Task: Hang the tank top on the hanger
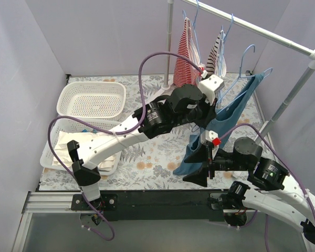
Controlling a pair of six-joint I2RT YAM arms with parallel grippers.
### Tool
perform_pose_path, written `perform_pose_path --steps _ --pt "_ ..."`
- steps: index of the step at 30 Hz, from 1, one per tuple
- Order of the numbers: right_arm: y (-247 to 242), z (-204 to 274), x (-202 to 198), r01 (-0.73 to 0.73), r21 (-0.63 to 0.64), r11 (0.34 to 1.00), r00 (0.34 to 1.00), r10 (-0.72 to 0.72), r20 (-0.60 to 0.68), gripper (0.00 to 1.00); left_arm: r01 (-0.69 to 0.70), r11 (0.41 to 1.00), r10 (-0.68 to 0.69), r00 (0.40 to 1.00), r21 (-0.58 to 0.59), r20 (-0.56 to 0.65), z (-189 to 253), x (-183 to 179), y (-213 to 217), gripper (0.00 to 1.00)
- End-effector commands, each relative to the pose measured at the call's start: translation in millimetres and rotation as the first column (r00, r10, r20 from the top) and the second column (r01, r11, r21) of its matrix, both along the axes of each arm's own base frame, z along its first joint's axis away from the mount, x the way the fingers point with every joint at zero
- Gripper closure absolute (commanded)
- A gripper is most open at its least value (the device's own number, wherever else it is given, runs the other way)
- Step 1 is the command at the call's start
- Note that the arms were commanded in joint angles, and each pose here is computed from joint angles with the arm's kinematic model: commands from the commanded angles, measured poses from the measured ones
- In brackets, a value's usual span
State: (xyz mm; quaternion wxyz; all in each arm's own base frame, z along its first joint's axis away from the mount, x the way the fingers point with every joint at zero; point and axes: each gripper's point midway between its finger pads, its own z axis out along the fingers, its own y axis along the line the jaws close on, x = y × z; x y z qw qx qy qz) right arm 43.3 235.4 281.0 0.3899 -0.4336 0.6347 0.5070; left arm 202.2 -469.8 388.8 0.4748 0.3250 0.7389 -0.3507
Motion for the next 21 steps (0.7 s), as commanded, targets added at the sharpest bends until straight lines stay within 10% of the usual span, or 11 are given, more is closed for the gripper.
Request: perform_pose_path --steps 1,21 --pt "10 -12 -3 -0.044 0.009 0.999 0.999 0.044 -0.016 0.19 -0.012 0.994 0.012 1.0 -0.109 0.003 47 -2 -1 1.0" --pt "23 -85 -1 -0.068 -0.118 0.991 0.991 0.053 -0.12 0.2 -0.059 0.966 0.068 0.997 -0.253 0.025 72 21 -49 1.0"
